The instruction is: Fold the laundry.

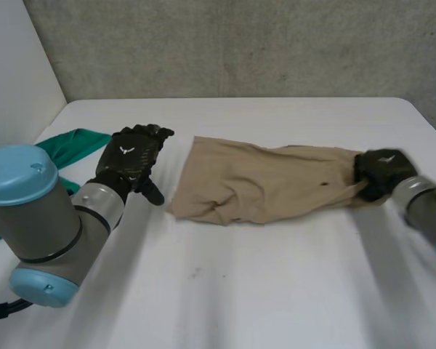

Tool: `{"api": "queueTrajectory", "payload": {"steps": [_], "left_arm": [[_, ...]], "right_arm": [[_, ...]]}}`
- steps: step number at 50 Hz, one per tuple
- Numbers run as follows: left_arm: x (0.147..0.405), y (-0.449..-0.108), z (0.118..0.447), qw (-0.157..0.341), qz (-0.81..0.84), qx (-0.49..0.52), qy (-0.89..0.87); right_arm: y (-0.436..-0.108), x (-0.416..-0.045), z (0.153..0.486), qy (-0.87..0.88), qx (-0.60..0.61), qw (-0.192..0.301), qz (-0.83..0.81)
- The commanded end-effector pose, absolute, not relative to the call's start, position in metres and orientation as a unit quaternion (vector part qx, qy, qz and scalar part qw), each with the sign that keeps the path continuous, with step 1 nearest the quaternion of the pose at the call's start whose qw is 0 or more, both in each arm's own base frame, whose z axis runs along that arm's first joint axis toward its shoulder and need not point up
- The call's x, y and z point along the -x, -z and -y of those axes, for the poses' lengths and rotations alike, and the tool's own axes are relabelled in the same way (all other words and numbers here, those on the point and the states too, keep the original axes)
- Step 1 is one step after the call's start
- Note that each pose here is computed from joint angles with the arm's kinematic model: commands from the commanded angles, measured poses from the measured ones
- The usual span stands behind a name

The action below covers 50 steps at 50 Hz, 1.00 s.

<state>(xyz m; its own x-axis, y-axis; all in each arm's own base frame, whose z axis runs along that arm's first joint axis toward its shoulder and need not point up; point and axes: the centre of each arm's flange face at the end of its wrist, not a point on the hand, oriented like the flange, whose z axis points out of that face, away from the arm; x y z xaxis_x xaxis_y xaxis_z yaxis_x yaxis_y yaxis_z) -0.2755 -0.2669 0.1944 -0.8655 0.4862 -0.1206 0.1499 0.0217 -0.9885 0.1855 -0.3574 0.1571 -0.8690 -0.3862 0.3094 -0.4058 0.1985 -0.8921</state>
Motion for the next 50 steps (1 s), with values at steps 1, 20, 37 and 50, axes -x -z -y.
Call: {"api": "queueTrajectory", "payload": {"steps": [1, 20, 37, 50], "left_arm": [[0.271, -0.208, 0.259, 0.130, 0.694, 0.222, -0.672], [0.290, -0.236, 0.277, 0.142, 0.653, 0.217, -0.712], [0.358, -0.241, 0.306, 0.190, 0.604, 0.244, -0.734], [0.420, -0.205, 0.291, 0.263, 0.603, 0.317, -0.683]], "right_arm": [[-0.196, -0.141, 0.363, -0.565, -0.349, 0.139, 0.734], [-0.186, -0.346, 0.269, -0.614, -0.630, -0.031, 0.473], [-0.222, -0.317, 0.280, -0.595, -0.400, -0.211, 0.665], [-0.235, -0.239, 0.328, -0.606, -0.247, -0.179, 0.735]]}}
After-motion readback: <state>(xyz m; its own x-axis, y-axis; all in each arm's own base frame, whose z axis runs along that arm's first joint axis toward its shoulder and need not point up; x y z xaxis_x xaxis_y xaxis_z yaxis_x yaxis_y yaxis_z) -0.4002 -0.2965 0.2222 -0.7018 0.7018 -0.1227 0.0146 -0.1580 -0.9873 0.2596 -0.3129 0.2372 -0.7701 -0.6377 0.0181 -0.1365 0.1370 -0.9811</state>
